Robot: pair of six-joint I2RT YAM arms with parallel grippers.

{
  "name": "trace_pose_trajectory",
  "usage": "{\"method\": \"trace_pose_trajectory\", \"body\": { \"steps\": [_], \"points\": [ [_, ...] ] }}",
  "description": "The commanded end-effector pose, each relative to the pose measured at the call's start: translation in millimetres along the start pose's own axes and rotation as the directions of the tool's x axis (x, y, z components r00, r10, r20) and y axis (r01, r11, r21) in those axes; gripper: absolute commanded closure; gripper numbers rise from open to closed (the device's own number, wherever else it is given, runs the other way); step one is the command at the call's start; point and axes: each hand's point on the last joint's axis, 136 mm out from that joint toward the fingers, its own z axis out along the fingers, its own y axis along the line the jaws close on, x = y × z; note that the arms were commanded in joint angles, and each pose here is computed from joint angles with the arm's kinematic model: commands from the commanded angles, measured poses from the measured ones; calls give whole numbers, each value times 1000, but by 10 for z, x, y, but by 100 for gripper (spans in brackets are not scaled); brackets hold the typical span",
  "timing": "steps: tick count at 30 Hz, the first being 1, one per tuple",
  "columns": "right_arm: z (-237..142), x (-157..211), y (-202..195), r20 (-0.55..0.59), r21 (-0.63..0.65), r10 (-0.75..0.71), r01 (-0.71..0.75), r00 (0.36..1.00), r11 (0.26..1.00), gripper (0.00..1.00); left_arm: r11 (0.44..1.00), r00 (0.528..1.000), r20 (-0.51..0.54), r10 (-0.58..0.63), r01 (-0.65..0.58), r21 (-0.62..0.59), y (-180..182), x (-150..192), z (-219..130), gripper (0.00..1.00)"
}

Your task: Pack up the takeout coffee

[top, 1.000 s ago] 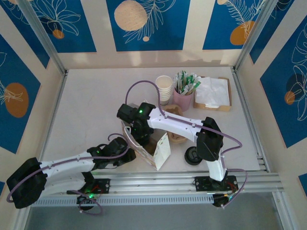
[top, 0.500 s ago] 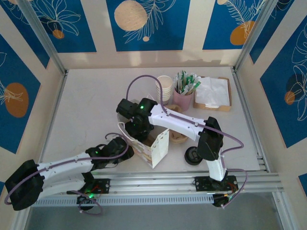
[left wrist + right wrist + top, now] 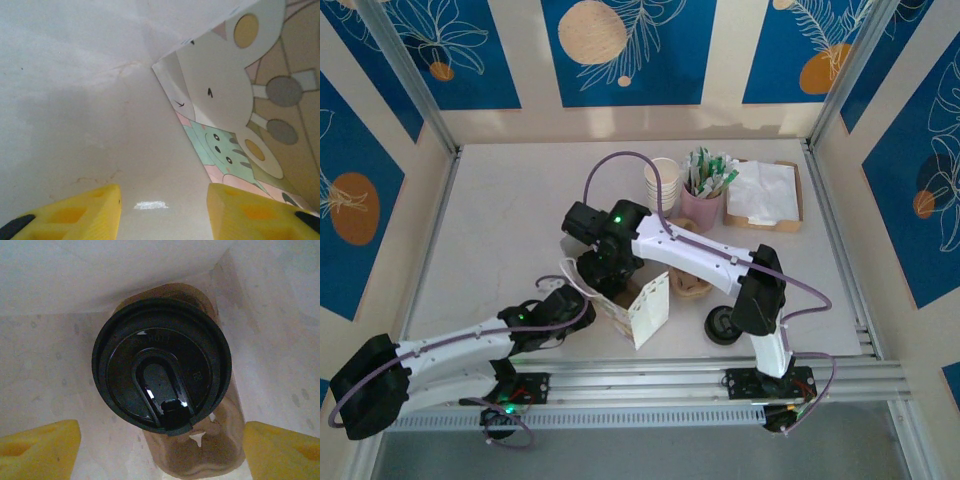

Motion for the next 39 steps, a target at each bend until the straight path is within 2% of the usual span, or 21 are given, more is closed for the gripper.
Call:
{"method": "trace_pose_trajectory", "body": {
  "steps": [1, 16, 20, 27, 39],
  "points": [
    [-316, -16, -30, 49, -17, 19, -18, 999, 1000, 15, 1000, 999, 44, -1, 2, -27, 1, -119, -54, 51],
    [-955, -75, 1, 157, -50, -3, 11, 988, 999, 17, 999, 998, 60, 19, -17, -44, -12, -181, -87, 51],
    [-1095, -91, 8, 189, -69, -2, 16, 982, 997, 23, 999, 998, 59, 25, -22, -48, -16, -187, -97, 51],
    [-1267, -107, 45, 231, -103, -8, 32, 973, 994, 40, 998, 998, 61, 34, -31, -50, -28, -203, -116, 51],
    [-1593, -180, 99, 332, -171, 1, 59, 943, 983, 48, 997, 996, 68, 52, -48, -59, -15, -225, -150, 51]
  ]
}}
